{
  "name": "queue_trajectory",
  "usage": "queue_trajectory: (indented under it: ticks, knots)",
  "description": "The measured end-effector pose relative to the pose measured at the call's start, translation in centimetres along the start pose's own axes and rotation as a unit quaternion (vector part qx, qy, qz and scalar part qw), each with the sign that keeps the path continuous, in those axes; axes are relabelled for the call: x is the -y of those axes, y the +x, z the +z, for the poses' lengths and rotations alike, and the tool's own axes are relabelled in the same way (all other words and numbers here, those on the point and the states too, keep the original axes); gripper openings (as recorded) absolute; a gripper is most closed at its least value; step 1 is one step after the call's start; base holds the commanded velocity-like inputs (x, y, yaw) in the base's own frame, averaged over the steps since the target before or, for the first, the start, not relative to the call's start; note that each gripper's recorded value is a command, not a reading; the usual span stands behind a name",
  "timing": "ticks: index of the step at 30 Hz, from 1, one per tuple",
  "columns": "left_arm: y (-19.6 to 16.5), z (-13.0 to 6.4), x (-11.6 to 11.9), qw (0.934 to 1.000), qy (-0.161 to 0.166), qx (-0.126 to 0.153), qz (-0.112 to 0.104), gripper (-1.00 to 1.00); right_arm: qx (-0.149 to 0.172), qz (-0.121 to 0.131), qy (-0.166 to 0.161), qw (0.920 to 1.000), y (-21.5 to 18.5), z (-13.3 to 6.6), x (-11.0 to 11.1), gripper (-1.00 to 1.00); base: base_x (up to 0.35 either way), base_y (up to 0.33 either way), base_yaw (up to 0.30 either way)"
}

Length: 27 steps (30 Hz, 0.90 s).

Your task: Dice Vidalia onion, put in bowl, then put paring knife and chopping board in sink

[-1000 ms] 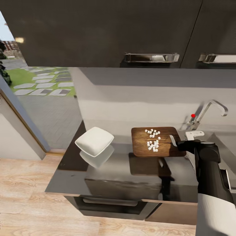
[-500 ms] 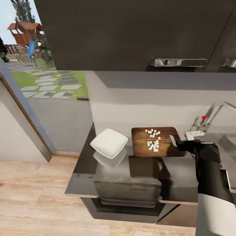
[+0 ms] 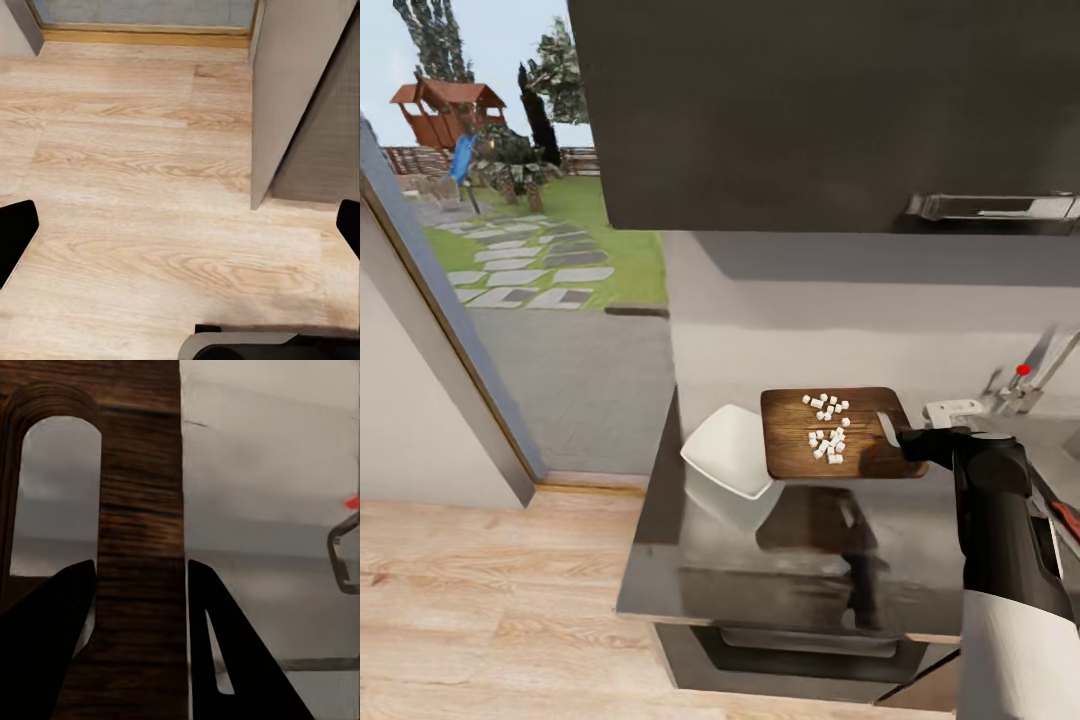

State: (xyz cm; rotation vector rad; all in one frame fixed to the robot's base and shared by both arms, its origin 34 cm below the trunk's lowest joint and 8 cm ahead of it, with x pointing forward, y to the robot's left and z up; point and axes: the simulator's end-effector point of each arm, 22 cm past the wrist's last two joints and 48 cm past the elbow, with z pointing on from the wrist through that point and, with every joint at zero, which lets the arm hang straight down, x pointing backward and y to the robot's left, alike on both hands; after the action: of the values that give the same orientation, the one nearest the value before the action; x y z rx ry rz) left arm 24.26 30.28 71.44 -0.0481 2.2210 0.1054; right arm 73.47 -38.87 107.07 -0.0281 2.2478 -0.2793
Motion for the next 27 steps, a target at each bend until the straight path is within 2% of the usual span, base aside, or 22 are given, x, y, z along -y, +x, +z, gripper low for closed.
queue_trajectory:
  ticks: [11,27]
  knots:
    - [-0.47,0.24,0.02,1.0,0.0,0.008,-0.001,1.0,0.008,0.002,0.001,1.0,-0.71,-0.74,0.23,-1.0,0.249,0.22,0.0]
    - [-0.5,0.28,0.03,1.0,0.0,0.009,-0.001,1.0,0.008,0.002,0.002,1.0,-0.71,-0.7,0.25,-1.0,0.016,0.012,0.0]
